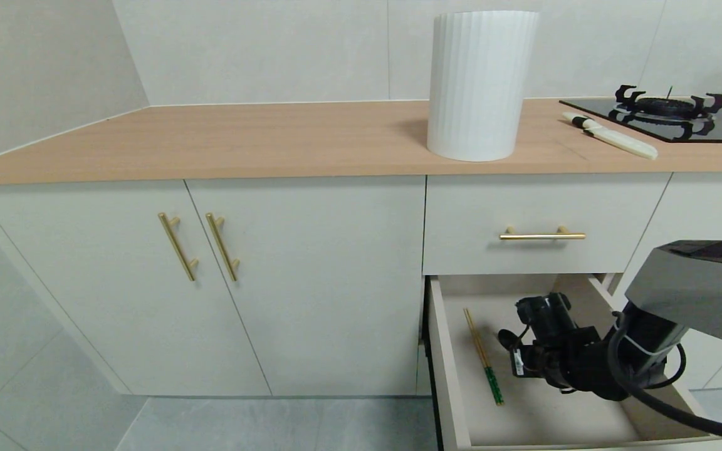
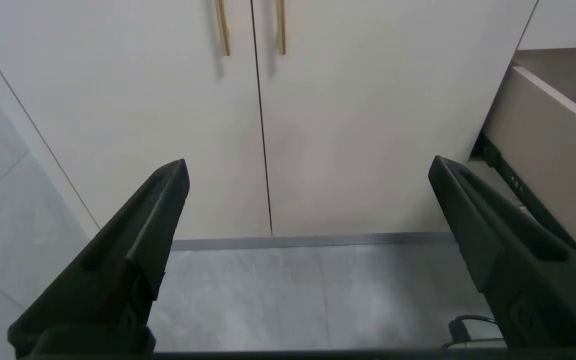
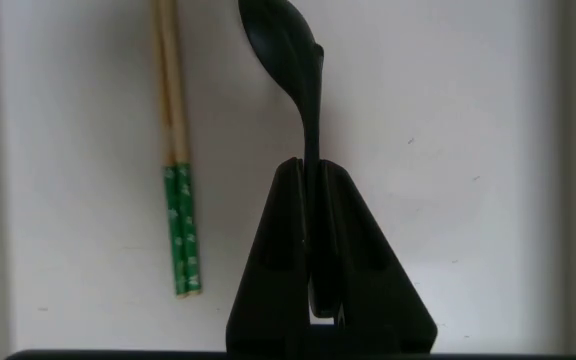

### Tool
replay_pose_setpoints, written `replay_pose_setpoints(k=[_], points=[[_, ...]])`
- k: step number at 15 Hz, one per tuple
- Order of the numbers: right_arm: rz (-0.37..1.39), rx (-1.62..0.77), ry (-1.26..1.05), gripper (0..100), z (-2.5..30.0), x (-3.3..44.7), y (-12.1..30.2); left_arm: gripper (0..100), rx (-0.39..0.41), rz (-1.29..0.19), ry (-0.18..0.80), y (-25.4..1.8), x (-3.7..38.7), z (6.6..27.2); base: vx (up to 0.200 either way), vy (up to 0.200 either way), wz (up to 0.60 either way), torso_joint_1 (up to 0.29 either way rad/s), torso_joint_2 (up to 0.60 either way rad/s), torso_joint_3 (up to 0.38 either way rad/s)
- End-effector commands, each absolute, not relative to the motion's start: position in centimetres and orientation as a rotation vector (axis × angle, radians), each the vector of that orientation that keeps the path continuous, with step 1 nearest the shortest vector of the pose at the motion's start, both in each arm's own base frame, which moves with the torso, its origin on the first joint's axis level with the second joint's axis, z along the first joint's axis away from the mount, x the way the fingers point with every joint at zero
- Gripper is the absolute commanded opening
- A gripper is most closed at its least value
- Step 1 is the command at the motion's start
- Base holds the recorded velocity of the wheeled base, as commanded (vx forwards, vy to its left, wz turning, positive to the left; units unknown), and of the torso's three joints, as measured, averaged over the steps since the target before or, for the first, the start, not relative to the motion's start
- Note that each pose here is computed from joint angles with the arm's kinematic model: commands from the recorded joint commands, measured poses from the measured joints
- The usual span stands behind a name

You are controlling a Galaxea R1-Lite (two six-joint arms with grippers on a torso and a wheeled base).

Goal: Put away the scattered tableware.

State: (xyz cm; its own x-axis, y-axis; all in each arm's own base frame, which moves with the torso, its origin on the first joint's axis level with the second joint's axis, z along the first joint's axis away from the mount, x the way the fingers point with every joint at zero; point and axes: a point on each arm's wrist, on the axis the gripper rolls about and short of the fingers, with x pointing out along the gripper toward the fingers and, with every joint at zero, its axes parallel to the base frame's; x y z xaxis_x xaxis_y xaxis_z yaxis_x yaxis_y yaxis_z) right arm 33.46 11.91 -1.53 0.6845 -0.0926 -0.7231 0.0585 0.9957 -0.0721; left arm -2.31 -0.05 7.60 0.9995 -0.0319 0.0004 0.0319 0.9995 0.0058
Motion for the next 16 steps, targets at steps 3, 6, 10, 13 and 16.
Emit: replay_pose_setpoints(k=[3,6,10,13,16], points=[[-0.095,-0.054,0.834,0,-2.5,33.53,11.83,100,0.006,-0.032,0.0,-0.05,-2.3,7.6,0.0,0.0,0.0,0.0,0.0,0.0],[-0.094,-0.057,0.837,0,-2.64,33.55,11.84,100,0.006,-0.032,0.0,-0.05,-2.3,7.6,0.0,0.0,0.0,0.0,0.0,0.0],[-0.096,-0.058,0.838,0,-2.7,33.55,11.84,100,0.006,-0.032,0.0,-0.05,-2.3,7.6,0.0,0.0,0.0,0.0,0.0,0.0],[-0.096,-0.059,0.839,100,-2.72,33.51,11.83,100,0.006,-0.032,0.0,-0.05,-2.3,7.6,0.0,0.0,0.0,0.0,0.0,0.0],[-0.096,-0.058,0.838,100,-2.67,33.52,11.83,100,0.006,-0.032,0.0,-0.05,-2.3,7.6,0.0,0.0,0.0,0.0,0.0,0.0]])
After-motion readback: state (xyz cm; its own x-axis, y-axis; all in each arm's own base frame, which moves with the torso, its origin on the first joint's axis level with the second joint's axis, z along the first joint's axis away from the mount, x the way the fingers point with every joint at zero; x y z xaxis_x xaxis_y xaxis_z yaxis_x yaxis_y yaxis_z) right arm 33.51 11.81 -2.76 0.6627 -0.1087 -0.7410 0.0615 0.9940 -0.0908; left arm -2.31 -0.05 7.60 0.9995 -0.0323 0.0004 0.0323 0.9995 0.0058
